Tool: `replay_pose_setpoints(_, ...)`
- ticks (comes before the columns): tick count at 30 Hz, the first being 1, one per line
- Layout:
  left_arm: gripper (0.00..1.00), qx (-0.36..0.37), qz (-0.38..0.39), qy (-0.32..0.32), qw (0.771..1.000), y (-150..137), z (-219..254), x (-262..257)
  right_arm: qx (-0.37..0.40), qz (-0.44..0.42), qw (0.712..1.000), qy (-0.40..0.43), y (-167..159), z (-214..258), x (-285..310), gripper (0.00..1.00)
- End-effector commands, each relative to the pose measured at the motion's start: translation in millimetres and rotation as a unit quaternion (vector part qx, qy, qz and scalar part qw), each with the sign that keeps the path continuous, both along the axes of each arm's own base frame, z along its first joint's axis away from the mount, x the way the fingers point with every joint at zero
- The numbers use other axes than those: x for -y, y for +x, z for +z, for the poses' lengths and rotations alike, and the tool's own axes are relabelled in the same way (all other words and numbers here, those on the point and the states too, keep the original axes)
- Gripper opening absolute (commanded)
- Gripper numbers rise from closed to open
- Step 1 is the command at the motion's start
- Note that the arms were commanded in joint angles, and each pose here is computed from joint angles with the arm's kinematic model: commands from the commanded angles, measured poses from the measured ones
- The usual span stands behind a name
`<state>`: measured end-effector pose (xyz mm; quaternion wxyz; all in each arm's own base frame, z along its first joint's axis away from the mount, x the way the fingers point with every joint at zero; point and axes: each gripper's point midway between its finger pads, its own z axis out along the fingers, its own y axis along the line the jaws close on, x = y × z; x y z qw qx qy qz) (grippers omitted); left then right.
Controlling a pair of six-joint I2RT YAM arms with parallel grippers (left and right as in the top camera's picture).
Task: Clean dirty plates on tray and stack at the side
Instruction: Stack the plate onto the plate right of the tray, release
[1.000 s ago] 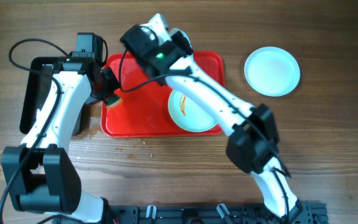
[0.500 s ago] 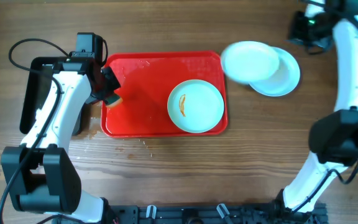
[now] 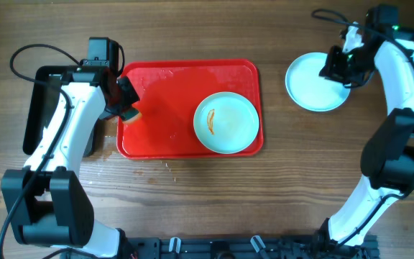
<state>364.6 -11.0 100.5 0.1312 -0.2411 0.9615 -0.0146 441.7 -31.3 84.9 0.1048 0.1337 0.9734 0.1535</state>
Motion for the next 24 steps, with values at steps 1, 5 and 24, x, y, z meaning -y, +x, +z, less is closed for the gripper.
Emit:
replay_pose_setpoints(1, 0.04, 0.005, 0.0, -0.008, 1.0, 2, 3, 3, -0.011, 0.007, 0.998, 0.055, -11, -10, -25, 0.04)
replay_pose_setpoints(5, 0.04, 0.008, 0.0, -0.009, 1.0, 3, 3, 3, 0.029, 0.154, 0.975, 0.16, -19, 17, -120, 0.11)
replay_pose_setpoints(24, 0.04, -0.002, 0.0, -0.008, 1.0, -2, 2, 3, -0.128, 0.219, 0.96, -0.119, -108, -64, -199, 0.33)
